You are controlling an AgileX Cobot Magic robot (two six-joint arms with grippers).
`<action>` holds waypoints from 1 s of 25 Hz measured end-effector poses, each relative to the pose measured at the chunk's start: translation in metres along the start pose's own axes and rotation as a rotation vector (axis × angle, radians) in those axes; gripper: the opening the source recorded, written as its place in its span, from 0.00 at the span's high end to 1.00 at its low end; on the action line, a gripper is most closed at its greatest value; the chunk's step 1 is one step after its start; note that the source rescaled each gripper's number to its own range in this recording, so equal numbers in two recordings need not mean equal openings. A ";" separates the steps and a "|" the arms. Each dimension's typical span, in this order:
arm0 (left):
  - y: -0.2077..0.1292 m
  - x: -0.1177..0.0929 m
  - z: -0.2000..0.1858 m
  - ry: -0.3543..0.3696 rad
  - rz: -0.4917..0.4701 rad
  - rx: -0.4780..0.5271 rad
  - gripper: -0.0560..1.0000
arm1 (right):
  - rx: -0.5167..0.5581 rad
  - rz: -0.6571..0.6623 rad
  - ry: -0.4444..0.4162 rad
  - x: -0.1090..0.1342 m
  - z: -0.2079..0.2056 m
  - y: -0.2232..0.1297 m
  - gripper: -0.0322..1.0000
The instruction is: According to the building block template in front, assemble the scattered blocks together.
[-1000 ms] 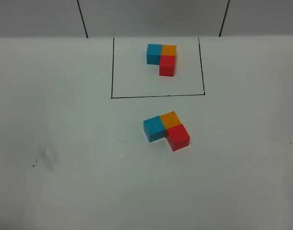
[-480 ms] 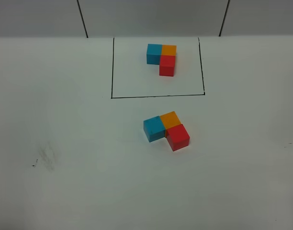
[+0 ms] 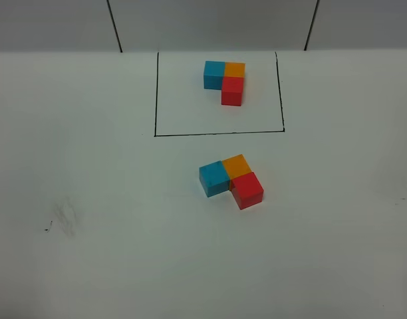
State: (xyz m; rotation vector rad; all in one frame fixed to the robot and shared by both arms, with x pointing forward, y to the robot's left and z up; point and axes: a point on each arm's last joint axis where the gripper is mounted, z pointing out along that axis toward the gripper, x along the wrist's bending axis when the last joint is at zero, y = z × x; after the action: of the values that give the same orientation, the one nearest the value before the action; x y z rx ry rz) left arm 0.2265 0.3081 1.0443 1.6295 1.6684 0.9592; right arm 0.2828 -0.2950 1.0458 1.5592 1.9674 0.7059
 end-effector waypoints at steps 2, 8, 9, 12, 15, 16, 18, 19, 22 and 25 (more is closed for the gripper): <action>0.000 0.000 0.000 0.000 0.000 0.000 0.95 | 0.000 -0.001 -0.016 -0.001 0.000 0.000 0.97; 0.000 0.000 0.000 0.000 0.000 0.000 0.95 | -0.002 -0.010 -0.046 -0.004 0.000 0.000 0.97; 0.000 0.000 0.000 0.000 0.000 0.000 0.95 | -0.003 -0.010 -0.046 -0.004 0.000 0.000 0.97; 0.000 0.000 0.000 0.000 0.000 0.000 0.95 | -0.003 -0.010 -0.047 -0.004 0.000 0.000 0.97; 0.000 0.000 0.000 0.000 0.000 0.000 0.95 | -0.003 -0.010 -0.047 -0.004 0.000 0.000 0.97; 0.000 0.000 0.000 0.000 0.000 0.000 0.95 | -0.003 -0.010 -0.047 -0.004 0.000 0.000 0.97; 0.000 0.000 0.000 0.000 0.000 0.000 0.95 | -0.003 -0.012 -0.050 -0.005 0.000 0.000 0.97; 0.000 0.000 0.000 0.000 0.000 0.000 0.95 | -0.003 -0.012 -0.050 -0.005 0.000 0.000 0.97; 0.000 0.000 0.000 0.000 0.000 0.000 0.95 | -0.004 -0.022 -0.067 -0.006 0.000 0.000 0.97; 0.000 0.000 0.000 0.000 0.000 0.000 0.95 | -0.005 -0.021 -0.077 -0.007 0.000 0.001 0.97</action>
State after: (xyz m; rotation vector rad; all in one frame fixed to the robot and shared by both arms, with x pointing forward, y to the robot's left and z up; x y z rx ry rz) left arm 0.2265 0.3081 1.0443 1.6295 1.6684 0.9592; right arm 0.2844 -0.3017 1.0469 1.5371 1.9218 0.6331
